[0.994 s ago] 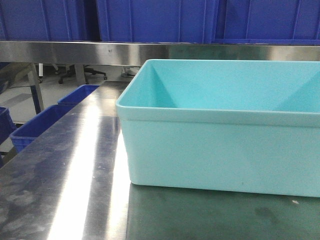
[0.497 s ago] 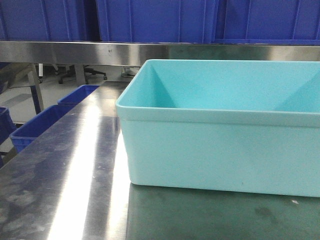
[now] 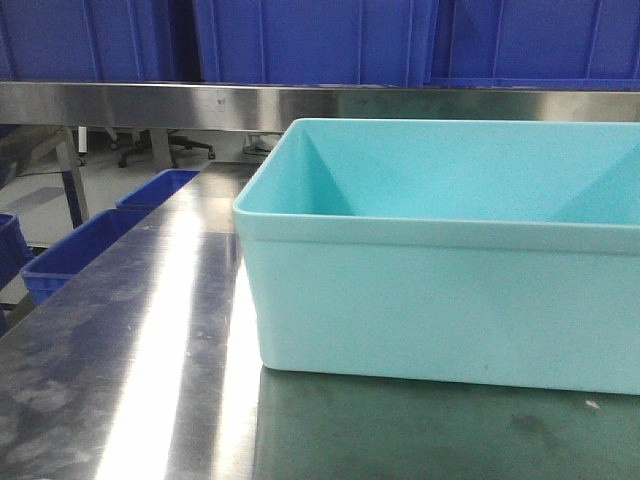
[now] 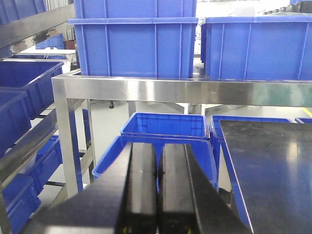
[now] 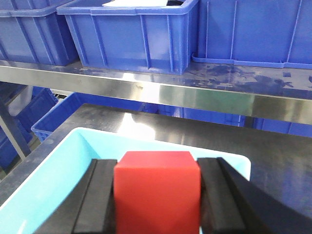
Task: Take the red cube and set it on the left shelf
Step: 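Lift the red cube out of the bin with the right gripper, then drive the base away from the table holding the red cube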
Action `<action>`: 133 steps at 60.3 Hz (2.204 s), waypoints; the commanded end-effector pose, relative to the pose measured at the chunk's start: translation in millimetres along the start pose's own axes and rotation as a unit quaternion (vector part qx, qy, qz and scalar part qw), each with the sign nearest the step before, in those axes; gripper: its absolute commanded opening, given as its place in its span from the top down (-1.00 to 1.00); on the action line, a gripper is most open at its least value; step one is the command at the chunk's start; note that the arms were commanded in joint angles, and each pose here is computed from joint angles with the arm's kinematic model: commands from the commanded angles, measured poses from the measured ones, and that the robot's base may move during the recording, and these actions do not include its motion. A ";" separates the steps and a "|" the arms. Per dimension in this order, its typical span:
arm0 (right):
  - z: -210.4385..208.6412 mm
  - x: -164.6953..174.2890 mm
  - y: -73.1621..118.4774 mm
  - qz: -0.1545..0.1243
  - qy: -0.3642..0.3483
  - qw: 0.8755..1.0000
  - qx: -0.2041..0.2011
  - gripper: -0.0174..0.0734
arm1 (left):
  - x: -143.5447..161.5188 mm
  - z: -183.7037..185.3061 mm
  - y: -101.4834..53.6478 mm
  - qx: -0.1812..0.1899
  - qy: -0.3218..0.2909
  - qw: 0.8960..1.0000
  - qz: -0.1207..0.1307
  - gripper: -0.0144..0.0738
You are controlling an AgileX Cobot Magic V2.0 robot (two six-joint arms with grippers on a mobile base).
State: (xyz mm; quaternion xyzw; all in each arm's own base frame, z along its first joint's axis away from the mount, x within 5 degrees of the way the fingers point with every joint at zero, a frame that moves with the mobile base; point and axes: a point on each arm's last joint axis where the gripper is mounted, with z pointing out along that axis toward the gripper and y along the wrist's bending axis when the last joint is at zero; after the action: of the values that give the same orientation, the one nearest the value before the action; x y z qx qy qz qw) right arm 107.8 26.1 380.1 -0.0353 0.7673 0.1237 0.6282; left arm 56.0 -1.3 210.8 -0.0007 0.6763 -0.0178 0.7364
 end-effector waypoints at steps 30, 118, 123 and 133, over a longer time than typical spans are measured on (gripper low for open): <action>-4.2 -15.6 1.9 -0.007 -0.055 0.998 -0.005 0.49 | -0.1 -0.9 -0.2 0.003 -0.037 0.999 0.000 0.44; -0.4 -14.7 1.7 -0.007 -0.048 0.999 -0.004 0.49 | -0.1 -0.9 -0.2 0.003 -0.037 0.999 0.000 0.44; -0.2 -14.7 1.7 -0.007 -0.048 0.999 -0.004 0.49 | -0.1 -0.9 -0.2 0.003 -0.037 0.999 0.000 0.44; -0.2 -14.7 1.7 -0.007 -0.048 0.999 -0.004 0.49 | -0.1 -0.9 -0.2 0.003 -0.037 0.999 0.000 0.44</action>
State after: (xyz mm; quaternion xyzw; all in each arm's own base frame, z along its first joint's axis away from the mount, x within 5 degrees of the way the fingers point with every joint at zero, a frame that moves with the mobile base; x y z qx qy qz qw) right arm 109.2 26.4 379.5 -0.0353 0.7692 0.1233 0.6260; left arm 56.0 -1.3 210.8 -0.0007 0.6763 -0.0178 0.7364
